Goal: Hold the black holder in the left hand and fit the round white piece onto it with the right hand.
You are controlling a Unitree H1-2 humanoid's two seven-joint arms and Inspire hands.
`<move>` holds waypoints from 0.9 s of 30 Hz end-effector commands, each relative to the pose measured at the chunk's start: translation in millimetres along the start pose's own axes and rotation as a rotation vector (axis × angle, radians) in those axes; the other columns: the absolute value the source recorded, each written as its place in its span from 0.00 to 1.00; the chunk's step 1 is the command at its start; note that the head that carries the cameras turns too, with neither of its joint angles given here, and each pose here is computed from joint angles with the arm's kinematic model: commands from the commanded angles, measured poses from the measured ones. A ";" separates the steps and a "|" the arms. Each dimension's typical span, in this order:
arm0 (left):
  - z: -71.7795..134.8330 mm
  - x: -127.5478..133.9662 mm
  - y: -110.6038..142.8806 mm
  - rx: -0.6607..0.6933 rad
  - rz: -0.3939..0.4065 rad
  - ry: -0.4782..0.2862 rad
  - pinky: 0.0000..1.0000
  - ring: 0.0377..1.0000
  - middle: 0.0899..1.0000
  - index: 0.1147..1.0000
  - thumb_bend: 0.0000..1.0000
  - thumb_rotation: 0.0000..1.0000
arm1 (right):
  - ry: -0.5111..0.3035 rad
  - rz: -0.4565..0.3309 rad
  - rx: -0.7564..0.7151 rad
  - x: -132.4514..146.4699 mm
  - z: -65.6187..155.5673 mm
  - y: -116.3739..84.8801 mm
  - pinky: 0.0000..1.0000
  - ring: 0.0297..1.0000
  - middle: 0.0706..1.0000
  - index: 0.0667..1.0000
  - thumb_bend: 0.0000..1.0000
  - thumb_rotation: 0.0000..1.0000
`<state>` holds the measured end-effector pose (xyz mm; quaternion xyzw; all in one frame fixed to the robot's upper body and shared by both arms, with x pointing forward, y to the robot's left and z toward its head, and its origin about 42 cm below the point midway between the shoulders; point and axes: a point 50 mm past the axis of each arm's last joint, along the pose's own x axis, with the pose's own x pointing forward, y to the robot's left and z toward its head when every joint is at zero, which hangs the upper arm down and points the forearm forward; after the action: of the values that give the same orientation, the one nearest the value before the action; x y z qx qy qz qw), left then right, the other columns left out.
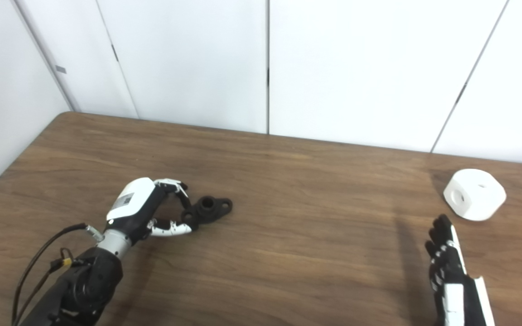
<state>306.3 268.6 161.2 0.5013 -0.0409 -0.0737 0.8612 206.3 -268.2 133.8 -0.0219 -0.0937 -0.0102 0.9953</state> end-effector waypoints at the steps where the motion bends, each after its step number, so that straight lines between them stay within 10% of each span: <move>1: 32.2 -18.4 -16.6 -0.016 -0.198 -0.181 0.75 0.84 0.75 0.42 0.51 0.04 | 0.203 -0.082 0.036 -114.2 7.1 17.0 1.00 1.00 1.00 1.00 0.61 1.00; 27: 93.6 -85.7 -85.8 -0.241 -0.606 -0.379 0.78 0.87 0.78 0.42 0.51 0.05 | 0.202 -0.063 0.031 -100.9 30.6 34.3 1.00 1.00 0.98 0.99 0.57 1.00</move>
<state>237.4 183.8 165.2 0.4358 -0.1014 -0.2717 0.8520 205.7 -248.0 158.6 -0.0314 -0.0856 0.0151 0.9957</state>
